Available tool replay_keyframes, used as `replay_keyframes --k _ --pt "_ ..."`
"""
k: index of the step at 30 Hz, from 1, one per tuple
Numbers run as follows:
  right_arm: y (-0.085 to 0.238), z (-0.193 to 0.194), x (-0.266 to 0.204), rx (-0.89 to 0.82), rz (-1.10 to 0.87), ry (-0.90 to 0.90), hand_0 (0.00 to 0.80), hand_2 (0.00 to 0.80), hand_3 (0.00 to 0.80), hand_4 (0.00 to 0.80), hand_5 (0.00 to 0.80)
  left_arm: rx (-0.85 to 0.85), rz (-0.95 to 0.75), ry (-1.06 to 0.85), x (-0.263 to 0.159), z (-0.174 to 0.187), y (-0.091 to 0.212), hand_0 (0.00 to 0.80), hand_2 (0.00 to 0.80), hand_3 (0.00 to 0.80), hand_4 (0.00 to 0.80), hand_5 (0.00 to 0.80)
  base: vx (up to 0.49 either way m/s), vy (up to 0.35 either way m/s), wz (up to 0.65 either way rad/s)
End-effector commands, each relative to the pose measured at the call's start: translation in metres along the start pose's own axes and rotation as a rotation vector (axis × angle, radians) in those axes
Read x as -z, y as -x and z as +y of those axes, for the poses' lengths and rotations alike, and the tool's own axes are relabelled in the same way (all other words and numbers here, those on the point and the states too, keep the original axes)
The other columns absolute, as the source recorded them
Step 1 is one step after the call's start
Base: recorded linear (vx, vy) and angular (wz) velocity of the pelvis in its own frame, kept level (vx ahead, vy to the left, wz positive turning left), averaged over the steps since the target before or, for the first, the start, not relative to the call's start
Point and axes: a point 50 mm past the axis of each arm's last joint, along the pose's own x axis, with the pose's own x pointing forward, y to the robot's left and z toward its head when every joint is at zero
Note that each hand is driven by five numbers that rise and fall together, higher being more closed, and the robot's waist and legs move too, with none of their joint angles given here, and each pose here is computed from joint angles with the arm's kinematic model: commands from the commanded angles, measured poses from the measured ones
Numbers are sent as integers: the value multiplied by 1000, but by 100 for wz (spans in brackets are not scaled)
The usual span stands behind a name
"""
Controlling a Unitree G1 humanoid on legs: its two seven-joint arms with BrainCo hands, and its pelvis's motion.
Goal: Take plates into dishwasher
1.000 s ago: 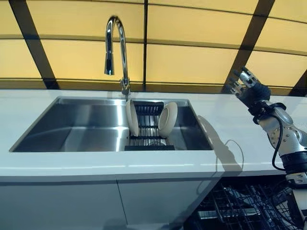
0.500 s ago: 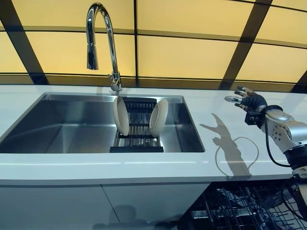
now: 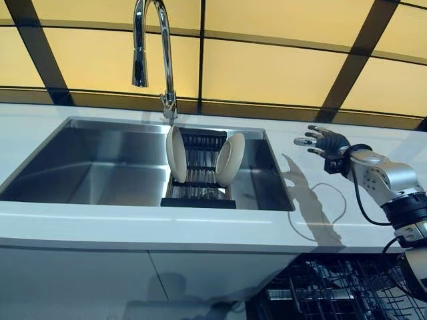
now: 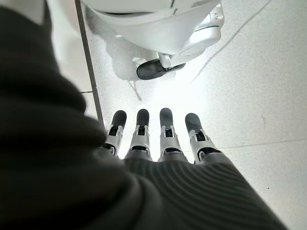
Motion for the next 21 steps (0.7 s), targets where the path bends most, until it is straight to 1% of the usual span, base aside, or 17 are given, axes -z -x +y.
replay_keyframes --k 1,21 --pt "0 15 -52 -33 -146 16 0 0 0 0 0 -44 30 -51 3 12 1 0 0 0 0 0 0 0 0" --pt "-9 50 -44 -110 -66 11 0 0 0 0 0 -62 47 -50 8 11 1 0 0 0 0 0 0 5 2"
